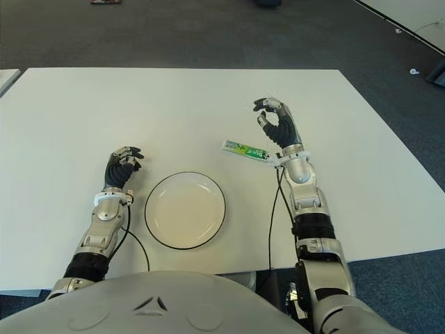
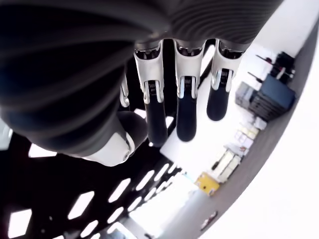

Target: Put the toothpaste on the table into the plate.

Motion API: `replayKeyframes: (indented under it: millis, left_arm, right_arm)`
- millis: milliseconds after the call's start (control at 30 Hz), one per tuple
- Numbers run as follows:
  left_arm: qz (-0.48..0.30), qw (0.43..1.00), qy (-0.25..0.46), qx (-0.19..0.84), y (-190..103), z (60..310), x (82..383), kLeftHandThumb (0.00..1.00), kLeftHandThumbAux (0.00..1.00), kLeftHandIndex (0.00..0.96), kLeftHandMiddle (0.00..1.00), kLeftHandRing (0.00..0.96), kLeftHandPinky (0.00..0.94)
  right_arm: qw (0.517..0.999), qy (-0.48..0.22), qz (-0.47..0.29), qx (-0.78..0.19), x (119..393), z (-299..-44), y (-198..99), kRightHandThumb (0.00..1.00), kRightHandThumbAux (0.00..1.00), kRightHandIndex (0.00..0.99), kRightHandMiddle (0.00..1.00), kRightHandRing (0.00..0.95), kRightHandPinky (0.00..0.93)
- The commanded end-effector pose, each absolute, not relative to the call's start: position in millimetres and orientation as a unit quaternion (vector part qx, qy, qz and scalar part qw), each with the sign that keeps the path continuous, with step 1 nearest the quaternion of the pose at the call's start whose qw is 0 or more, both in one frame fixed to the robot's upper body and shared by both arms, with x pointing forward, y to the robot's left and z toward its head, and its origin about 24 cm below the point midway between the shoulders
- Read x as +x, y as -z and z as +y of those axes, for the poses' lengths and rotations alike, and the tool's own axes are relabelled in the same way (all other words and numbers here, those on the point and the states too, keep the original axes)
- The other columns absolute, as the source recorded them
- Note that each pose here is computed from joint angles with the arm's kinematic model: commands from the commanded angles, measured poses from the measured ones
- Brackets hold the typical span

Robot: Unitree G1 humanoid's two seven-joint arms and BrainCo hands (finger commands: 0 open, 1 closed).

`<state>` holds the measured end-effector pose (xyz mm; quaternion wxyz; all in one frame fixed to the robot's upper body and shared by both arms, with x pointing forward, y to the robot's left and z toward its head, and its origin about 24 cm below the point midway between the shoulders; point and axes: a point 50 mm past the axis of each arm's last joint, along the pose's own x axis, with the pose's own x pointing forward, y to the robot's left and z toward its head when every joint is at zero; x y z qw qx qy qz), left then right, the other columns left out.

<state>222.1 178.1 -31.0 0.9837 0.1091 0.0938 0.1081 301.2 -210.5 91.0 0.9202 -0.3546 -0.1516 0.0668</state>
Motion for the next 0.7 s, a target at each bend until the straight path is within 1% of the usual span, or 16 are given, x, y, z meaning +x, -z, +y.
replayKeyframes:
  millis: [33, 133, 300, 433, 533, 700]
  left_arm:
    - [0.112, 0.981, -0.11, 0.111, 38, 177, 218, 0.833, 0.681, 0.405, 0.486, 0.613, 0.563]
    - [0.112, 0.981, -0.111, 0.109, 38, 177, 218, 0.833, 0.681, 0.403, 0.488, 0.617, 0.568]
    - [0.117, 0.981, -0.113, 0.109, 39, 176, 218, 0.833, 0.681, 0.404, 0.486, 0.611, 0.553]
    - [0.117, 0.981, -0.113, 0.11, 39, 176, 217, 0.833, 0.681, 0.405, 0.484, 0.609, 0.558]
    - [0.115, 0.981, -0.113, 0.111, 39, 175, 217, 0.833, 0.681, 0.404, 0.486, 0.614, 0.57]
    - [0.112, 0.981, -0.114, 0.111, 38, 176, 216, 0.833, 0.682, 0.403, 0.487, 0.617, 0.575]
  right_arm:
    - [0.898, -0.098, -0.144, -0.404, 313, -209, -101, 0.534, 0.58, 0.169, 0.158, 0.13, 0.085]
    - [0.887, -0.112, -0.128, -0.429, 321, -210, -105, 0.521, 0.528, 0.11, 0.111, 0.085, 0.049]
    - [0.861, -0.135, -0.093, -0.482, 332, -210, -110, 0.511, 0.44, 0.029, 0.036, 0.028, 0.024]
    - [0.828, -0.155, -0.062, -0.535, 339, -209, -116, 0.52, 0.368, 0.006, 0.007, 0.006, 0.006]
    - [0.793, -0.17, -0.036, -0.584, 344, -208, -121, 0.541, 0.319, 0.001, 0.002, 0.001, 0.001]
    - [0.751, -0.183, -0.005, -0.635, 350, -211, -122, 0.564, 0.266, 0.0, 0.0, 0.0, 0.0]
